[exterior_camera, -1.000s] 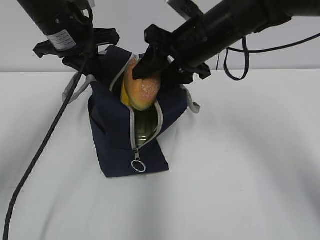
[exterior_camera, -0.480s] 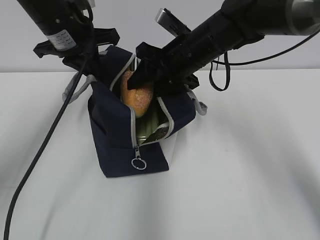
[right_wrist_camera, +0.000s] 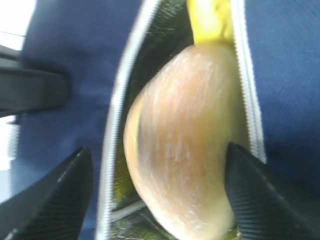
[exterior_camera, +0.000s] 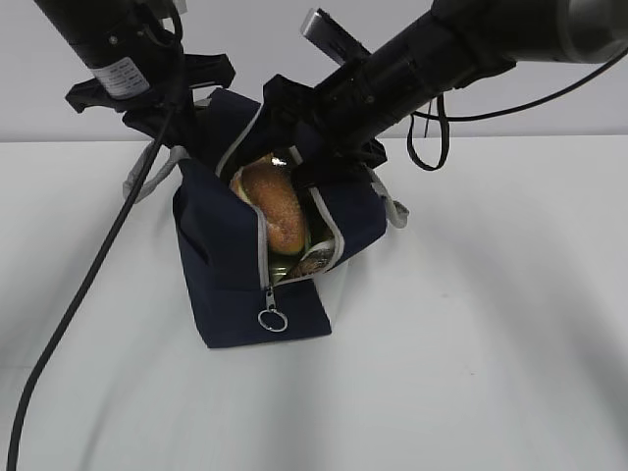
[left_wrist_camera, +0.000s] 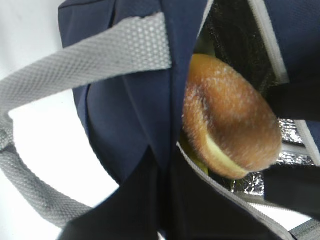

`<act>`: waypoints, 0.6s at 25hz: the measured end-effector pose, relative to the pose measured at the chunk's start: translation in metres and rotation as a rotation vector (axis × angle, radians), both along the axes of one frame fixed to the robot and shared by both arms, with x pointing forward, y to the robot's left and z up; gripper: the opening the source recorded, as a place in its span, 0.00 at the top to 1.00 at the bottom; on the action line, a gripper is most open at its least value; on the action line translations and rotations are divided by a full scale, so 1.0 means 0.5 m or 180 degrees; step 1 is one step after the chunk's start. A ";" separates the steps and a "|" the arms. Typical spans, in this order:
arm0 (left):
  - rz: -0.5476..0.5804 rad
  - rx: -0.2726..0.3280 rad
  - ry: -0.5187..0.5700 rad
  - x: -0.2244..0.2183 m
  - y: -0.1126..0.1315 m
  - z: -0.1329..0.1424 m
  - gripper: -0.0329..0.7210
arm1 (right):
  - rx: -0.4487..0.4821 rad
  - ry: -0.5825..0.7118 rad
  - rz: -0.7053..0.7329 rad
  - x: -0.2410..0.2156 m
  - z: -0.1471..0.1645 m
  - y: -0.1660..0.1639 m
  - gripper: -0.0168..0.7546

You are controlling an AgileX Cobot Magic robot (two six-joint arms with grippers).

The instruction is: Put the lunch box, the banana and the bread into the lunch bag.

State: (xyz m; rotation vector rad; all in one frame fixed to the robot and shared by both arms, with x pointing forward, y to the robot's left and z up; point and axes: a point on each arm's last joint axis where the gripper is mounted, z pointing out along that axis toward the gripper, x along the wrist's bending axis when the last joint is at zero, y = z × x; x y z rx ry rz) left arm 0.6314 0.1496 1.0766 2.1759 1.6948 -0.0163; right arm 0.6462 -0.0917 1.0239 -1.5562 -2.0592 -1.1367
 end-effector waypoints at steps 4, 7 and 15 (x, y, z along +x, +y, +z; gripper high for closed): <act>0.0000 0.0000 0.0000 0.000 0.000 0.000 0.96 | 0.0014 -0.0069 0.0131 0.001 0.026 0.003 0.17; 0.0000 0.0000 0.0000 0.000 0.000 0.000 0.96 | -0.0102 -0.0170 0.0259 0.002 0.044 0.002 0.18; 0.0000 0.0000 0.0001 0.000 0.000 0.000 0.96 | -0.0680 -0.0199 0.0362 0.002 0.075 -0.020 0.21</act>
